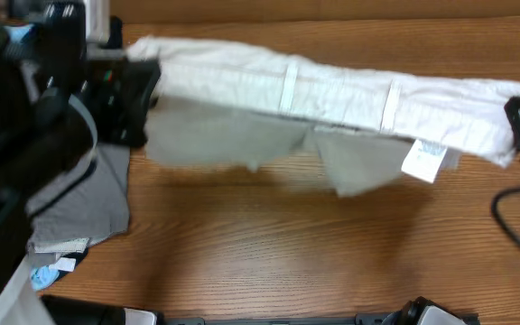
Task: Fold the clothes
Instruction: 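Lift the shorts by the waistband and lay them flat, pulling apart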
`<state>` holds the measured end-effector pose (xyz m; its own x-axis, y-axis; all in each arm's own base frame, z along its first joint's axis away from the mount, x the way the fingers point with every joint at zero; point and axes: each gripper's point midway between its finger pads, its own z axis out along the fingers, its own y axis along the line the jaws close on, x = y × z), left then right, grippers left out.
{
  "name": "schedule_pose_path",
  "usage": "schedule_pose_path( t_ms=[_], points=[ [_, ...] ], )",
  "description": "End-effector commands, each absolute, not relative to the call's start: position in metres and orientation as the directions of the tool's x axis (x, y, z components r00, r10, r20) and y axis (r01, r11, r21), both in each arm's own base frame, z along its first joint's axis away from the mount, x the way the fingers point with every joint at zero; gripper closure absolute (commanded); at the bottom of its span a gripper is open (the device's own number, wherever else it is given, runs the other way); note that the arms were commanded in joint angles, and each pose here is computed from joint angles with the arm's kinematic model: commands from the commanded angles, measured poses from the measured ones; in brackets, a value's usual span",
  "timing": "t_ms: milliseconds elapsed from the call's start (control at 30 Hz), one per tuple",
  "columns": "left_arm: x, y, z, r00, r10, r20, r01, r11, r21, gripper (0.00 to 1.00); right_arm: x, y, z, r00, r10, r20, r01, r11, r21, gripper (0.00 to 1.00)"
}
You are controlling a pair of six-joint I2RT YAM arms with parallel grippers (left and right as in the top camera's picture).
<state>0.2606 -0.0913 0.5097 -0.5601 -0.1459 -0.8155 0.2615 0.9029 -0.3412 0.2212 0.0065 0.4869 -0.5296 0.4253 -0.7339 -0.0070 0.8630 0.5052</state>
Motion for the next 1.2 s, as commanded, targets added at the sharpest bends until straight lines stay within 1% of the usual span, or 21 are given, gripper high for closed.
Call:
schedule_pose_path(
  t_ms=[0, 133, 267, 400, 500, 533, 633, 833, 967, 1067, 1133, 1167],
  points=[
    [0.267, -0.035, 0.504, -0.512, -0.172, -0.842, 0.021, 0.977, -0.212, 0.96, 0.202, -0.031, 0.485, -0.429, 0.43, -0.794, 0.204, 0.903, 0.379, 0.96],
    [0.271, -0.042, 0.483, -0.587, -0.168, -0.792, 0.03, 0.973, -0.229, 0.96, 0.181, -0.028, 0.475, -0.416, 0.441, -0.795, 0.257, 0.896, 0.362, 0.96],
    [0.284, -0.033, 0.451, -0.663, -0.175, -0.728, -0.049, 0.98, -0.191, 0.96, 0.181, -0.033, 0.446, -0.472, 0.477, -0.742, 0.305, 0.878, 0.37, 0.96],
    [0.298, -0.031, 0.403, -0.774, -0.174, -0.609, -0.1, 0.983, -0.154, 0.96, 0.198, -0.044, 0.402, -0.575, 0.53, -0.623, 0.358, 0.848, 0.391, 0.96],
    [0.318, -0.029, 0.367, -0.829, -0.175, -0.531, -0.134, 0.984, -0.115, 0.96, 0.216, -0.056, 0.371, -0.648, 0.548, -0.528, 0.397, 0.836, 0.38, 0.96],
    [0.329, -0.031, 0.354, -0.841, -0.174, -0.512, -0.136, 0.985, -0.111, 0.96, 0.226, -0.06, 0.361, -0.674, 0.551, -0.492, 0.402, 0.833, 0.381, 0.96],
    [0.362, -0.035, 0.328, -0.852, -0.172, -0.495, -0.137, 0.985, -0.107, 0.96, 0.258, -0.066, 0.341, -0.729, 0.53, -0.433, 0.385, 0.841, 0.381, 0.96],
    [0.443, -0.044, 0.282, -0.831, -0.174, -0.529, -0.132, 0.984, -0.117, 0.96, 0.348, -0.056, 0.294, -0.816, 0.432, -0.384, 0.282, 0.878, 0.388, 0.96],
    [0.49, -0.051, 0.249, -0.819, -0.175, -0.547, -0.124, 0.984, -0.13, 0.96, 0.403, -0.041, 0.257, -0.844, 0.39, -0.367, 0.236, 0.886, 0.399, 0.96],
    [0.519, -0.059, 0.22, -0.818, -0.175, -0.549, -0.106, 0.982, -0.155, 0.96, 0.44, -0.027, 0.234, -0.85, 0.362, -0.383, 0.189, 0.888, 0.42, 0.96],
    [0.538, -0.065, 0.199, -0.816, -0.175, -0.551, -0.094, 0.98, -0.173, 0.94, 0.463, -0.021, 0.222, -0.841, 0.354, -0.408, 0.168, 0.889, 0.426, 0.96],
    [0.547, -0.068, 0.19, -0.813, -0.175, -0.556, -0.085, 0.979, -0.185, 0.91, 0.476, -0.017, 0.216, -0.836, 0.342, -0.428, 0.147, 0.893, 0.426, 0.96]
  ],
)
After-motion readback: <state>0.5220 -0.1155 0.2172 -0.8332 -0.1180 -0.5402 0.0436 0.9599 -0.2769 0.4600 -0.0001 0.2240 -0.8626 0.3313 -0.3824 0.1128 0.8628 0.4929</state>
